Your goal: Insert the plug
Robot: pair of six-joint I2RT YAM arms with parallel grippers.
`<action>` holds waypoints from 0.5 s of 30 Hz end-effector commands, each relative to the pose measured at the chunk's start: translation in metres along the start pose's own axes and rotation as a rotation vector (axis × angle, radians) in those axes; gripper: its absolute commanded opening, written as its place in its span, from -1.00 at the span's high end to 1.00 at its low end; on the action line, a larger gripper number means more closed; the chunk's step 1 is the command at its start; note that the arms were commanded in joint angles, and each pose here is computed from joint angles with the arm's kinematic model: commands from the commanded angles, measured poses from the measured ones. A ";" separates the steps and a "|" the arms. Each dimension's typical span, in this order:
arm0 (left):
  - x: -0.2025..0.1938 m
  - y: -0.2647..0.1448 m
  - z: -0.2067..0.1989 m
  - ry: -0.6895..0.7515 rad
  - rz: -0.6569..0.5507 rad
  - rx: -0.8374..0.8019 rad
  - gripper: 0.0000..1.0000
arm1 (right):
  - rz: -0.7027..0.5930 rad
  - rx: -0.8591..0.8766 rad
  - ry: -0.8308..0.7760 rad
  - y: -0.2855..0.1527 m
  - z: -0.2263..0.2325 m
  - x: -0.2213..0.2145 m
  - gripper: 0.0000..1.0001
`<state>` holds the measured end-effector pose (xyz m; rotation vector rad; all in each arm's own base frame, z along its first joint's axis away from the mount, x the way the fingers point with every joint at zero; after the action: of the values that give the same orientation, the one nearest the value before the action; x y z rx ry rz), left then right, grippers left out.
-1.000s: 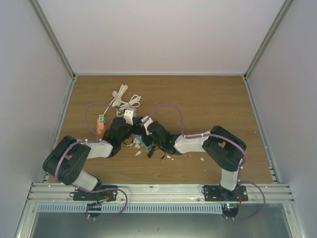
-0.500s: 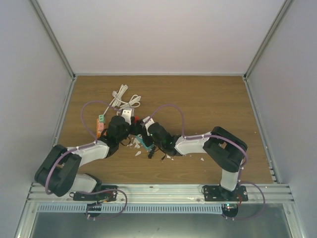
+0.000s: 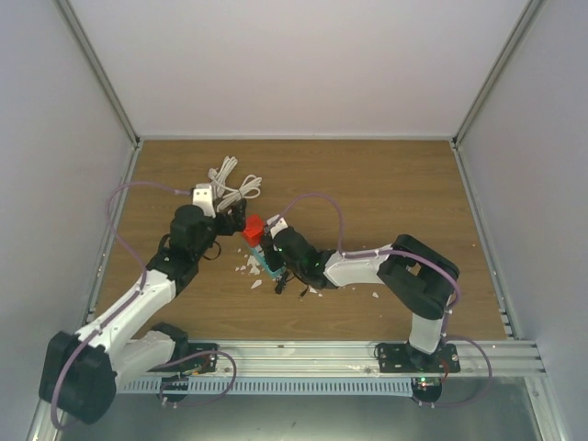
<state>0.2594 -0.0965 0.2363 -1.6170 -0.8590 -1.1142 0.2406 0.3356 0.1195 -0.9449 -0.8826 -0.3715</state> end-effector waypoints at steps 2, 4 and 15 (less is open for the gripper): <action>0.004 -0.010 0.019 -0.036 -0.016 0.093 -0.98 | 0.296 -0.273 -0.080 0.001 -0.040 -0.060 0.99; -0.001 -0.007 0.029 -0.062 -0.001 0.107 -0.98 | 0.284 -0.291 -0.085 0.004 -0.039 -0.052 0.99; -0.014 -0.006 0.068 -0.177 0.018 0.175 -0.98 | 0.282 -0.306 0.004 0.063 -0.058 -0.014 0.99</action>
<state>0.2676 -0.0329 0.2142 -1.5549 -0.9841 -0.8525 0.2864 0.3619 0.1259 -1.0710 -0.8432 -0.4050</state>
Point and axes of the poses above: each gripper's point midway between its finger pads, its own y axis out along the fingers, its own z axis along the line the jaws close on, x = y × z, the point moved 9 cm from there along -y, back along the fingers, and after that the axes turned 12 degrees about y, right-handed, at the moved point
